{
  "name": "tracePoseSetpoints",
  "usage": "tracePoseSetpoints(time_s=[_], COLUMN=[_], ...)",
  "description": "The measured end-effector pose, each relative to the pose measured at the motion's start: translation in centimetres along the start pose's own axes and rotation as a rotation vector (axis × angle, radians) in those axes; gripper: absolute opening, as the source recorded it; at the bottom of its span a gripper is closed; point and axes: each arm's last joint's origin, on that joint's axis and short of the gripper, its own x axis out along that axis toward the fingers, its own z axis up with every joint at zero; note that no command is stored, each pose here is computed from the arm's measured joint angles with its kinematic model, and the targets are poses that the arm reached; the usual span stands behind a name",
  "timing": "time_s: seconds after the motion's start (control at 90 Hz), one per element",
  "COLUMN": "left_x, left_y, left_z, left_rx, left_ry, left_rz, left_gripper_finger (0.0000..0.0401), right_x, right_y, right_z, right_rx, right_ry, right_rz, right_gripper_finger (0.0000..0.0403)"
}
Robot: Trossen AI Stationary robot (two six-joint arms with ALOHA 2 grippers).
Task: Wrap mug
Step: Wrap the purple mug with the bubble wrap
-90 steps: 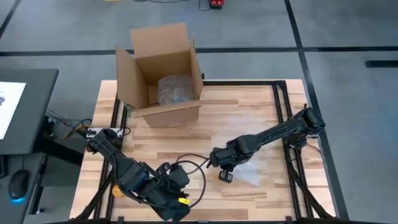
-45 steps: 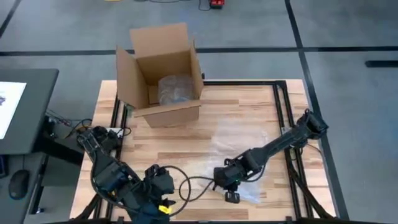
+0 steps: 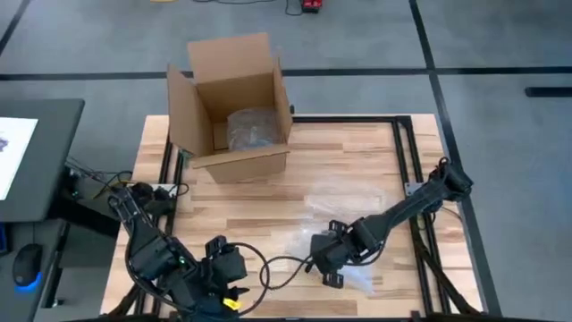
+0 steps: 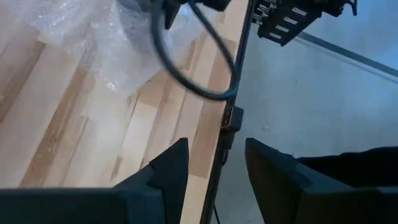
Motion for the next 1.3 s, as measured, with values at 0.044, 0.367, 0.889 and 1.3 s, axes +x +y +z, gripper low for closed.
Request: tracePoseSetpoints(time_s=[0.044, 0.367, 0.889, 1.3], left_x=[0.0, -0.2, -0.2, -0.4], left_y=[0.0, -0.3, -0.3, -0.5], left_z=[-0.1, -0.4, -0.5, -0.8], left_rx=[0.001, -0.004, 0.032, 0.089], left_ry=[-0.002, -0.013, -0.011, -0.007], left_rz=[0.000, -0.002, -0.003, -0.011], left_gripper_finger=[0.0139, 0.0139, 0.0139, 0.0139], right_x=[0.5, 4.1, 1.6, -4.5], right_y=[0.0, 1.8, 2.4, 1.7], right_z=[0.0, -1.4, 0.5, 3.5], right_rx=[-0.003, -0.072, 0.024, 0.070], right_ry=[-0.003, 0.061, 0.087, 0.106], right_rz=[-0.011, -0.031, 0.055, 0.032], right_gripper_finger=[0.0004, 0.0009, 0.0180, 0.0203])
